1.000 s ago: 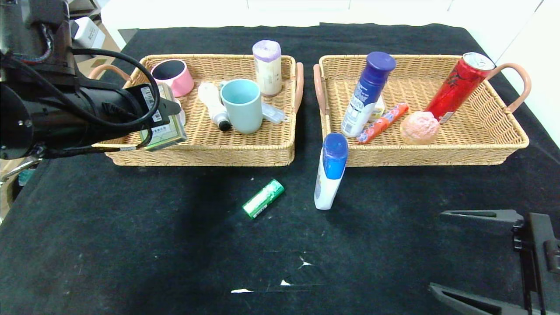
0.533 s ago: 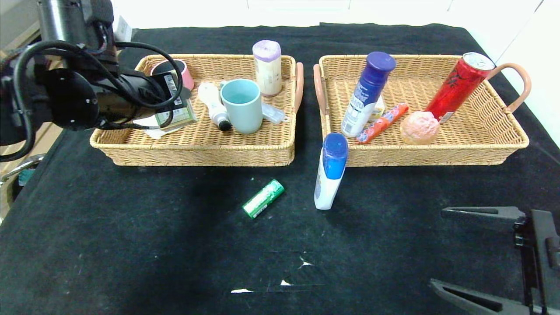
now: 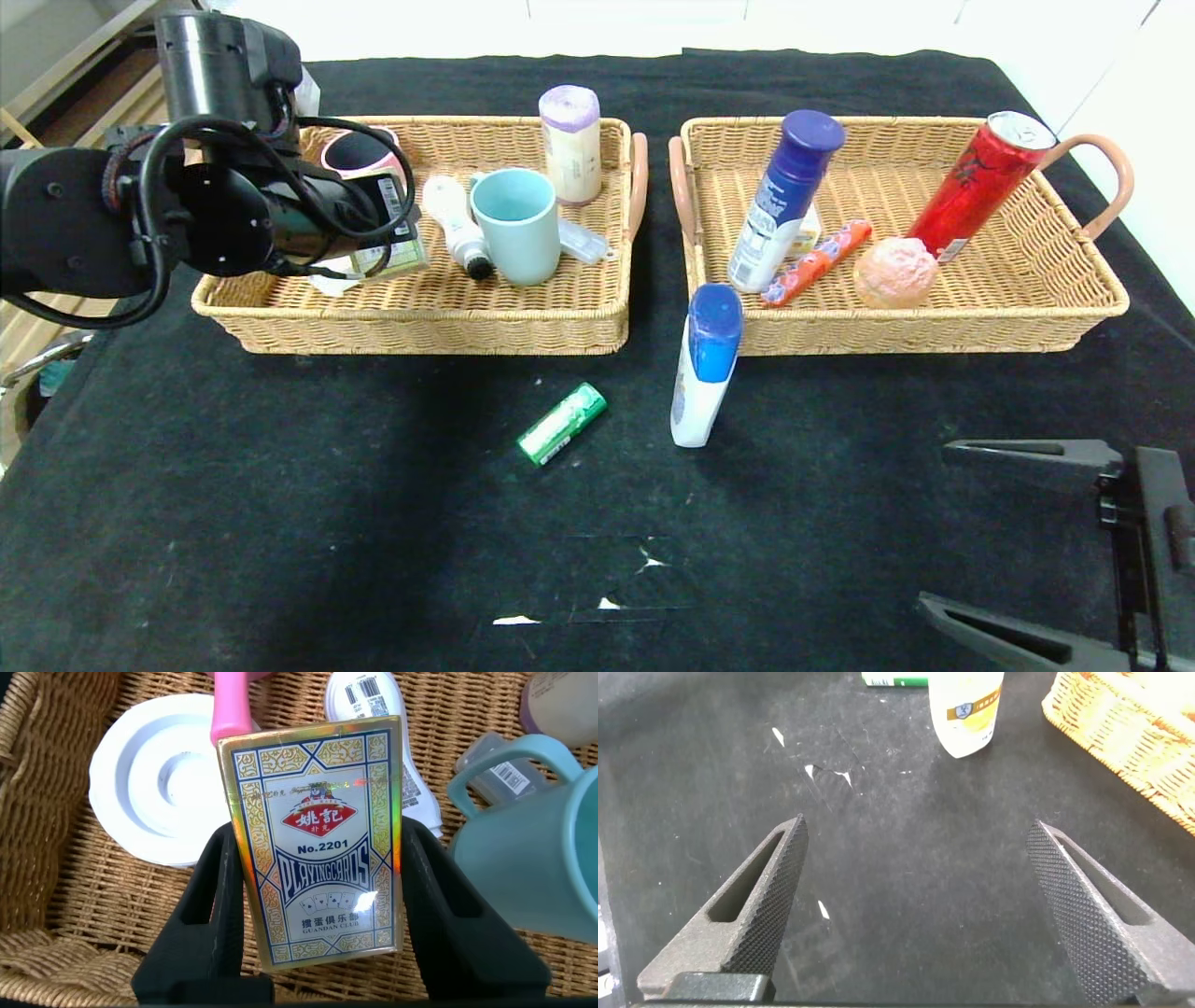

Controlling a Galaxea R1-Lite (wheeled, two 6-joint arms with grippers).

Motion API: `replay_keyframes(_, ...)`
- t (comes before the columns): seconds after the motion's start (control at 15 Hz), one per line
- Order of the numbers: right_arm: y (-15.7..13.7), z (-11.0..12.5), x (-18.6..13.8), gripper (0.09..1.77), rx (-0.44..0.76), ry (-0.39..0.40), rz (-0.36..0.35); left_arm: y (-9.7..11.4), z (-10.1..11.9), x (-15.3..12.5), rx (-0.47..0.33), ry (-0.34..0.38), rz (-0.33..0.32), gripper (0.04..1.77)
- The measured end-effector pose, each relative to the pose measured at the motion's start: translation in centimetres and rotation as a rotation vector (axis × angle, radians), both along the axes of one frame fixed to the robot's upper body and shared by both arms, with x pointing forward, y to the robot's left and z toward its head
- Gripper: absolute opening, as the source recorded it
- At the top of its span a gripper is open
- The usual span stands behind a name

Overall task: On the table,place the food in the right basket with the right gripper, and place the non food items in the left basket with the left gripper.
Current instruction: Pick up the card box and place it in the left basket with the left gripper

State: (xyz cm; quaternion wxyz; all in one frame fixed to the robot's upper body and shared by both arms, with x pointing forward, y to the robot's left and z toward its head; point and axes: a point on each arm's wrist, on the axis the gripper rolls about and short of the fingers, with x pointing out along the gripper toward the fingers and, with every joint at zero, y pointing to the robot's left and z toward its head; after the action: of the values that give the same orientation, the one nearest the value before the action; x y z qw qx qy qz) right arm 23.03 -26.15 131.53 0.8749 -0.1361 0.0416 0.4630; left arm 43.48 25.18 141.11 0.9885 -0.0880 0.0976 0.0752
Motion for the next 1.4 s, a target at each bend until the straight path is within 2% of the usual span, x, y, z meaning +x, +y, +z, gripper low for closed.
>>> replay_keyframes(0.13, 0.0, 0.0, 0.0, 1.71, 0.0, 0.0, 0.0, -0.1, -0.1, 0.1, -0.002, 0.002, -0.001, 1.05)
replay_keyframes(0.47, 0.0, -0.1, 0.0, 1.71, -0.001, 0.003, 0.001, -0.1, -0.3, 0.0, 0.0, 0.012, -0.003, 1.37)
replay_keyframes(0.87, 0.0, -0.1, 0.0, 1.71, -0.002, 0.003, 0.001, -0.1, -0.6, -0.9, 0.006, 0.03, -0.007, 1.55)
replay_keyframes(1.4, -0.3, 0.3, -0.1, 1.71, 0.008, -0.009, -0.017, 0.1, -0.7, -5.5, -0.004, 0.058, -0.118, 1.66)
